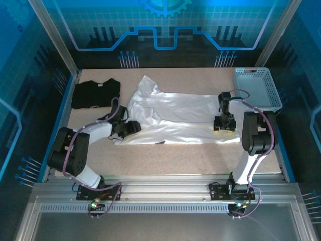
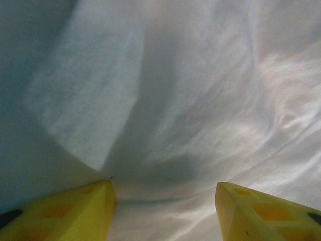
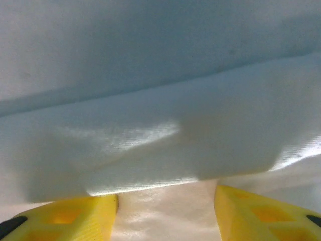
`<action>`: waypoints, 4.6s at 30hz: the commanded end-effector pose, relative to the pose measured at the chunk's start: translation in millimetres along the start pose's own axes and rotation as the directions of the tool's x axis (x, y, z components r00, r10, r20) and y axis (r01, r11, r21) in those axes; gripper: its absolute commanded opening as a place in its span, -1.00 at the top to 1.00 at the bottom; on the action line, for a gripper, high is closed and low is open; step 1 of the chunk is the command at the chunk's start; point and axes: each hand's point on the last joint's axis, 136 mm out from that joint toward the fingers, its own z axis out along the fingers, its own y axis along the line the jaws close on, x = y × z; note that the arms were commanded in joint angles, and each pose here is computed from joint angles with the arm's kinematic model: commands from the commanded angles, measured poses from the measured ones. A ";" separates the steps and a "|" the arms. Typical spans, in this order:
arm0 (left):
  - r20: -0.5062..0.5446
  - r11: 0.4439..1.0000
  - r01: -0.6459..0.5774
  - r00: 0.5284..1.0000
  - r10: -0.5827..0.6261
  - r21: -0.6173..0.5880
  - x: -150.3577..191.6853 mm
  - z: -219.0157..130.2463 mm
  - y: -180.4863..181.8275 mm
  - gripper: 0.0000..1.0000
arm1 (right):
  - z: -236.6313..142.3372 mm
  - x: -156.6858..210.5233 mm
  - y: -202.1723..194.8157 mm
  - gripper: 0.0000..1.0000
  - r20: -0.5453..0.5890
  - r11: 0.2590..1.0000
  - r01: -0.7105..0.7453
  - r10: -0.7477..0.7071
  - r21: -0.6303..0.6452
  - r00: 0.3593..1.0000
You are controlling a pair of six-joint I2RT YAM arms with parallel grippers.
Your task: Fold the inside-out t-shirt
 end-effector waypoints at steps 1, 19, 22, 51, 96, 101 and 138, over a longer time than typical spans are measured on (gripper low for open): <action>-0.040 0.999 0.046 0.998 -0.047 -0.025 25.5 -0.6 17.2 -0.15 | 7.2 29.0 3.2 -0.10 -0.124 1.000 0.001 0.000 0.010 0.992; 0.107 0.990 0.137 0.985 -0.136 -0.004 46.5 -72.0 23.7 -0.25 | -56.4 41.6 9.1 -0.19 0.186 0.998 -0.055 0.052 0.008 0.981; 0.191 0.995 0.072 0.978 -0.083 0.065 0.1 -85.7 -12.6 -0.30 | -84.6 -10.1 10.8 -0.30 0.344 0.996 -0.065 0.084 -0.065 0.935; 0.335 0.996 -0.020 0.942 -0.011 0.088 -134.0 -61.9 -64.0 -0.37 | 9.3 -151.3 -18.9 0.00 0.101 0.993 -0.114 0.111 0.020 0.989; 0.193 0.966 -0.168 0.959 0.206 -0.196 -299.0 86.3 -51.2 1.00 | -8.3 -168.5 -12.7 0.94 0.216 1.000 0.000 0.006 -0.030 0.976; 0.251 0.975 -0.173 0.947 0.203 -0.137 -302.4 34.7 -80.2 1.00 | -36.0 -173.9 -13.5 0.98 0.300 0.999 0.018 -0.006 -0.040 0.954; 0.271 0.994 0.029 0.961 -0.056 0.102 -42.5 -170.4 -43.6 1.00 | -71.4 -27.9 -46.8 0.97 0.380 0.991 -0.131 0.133 -0.031 0.915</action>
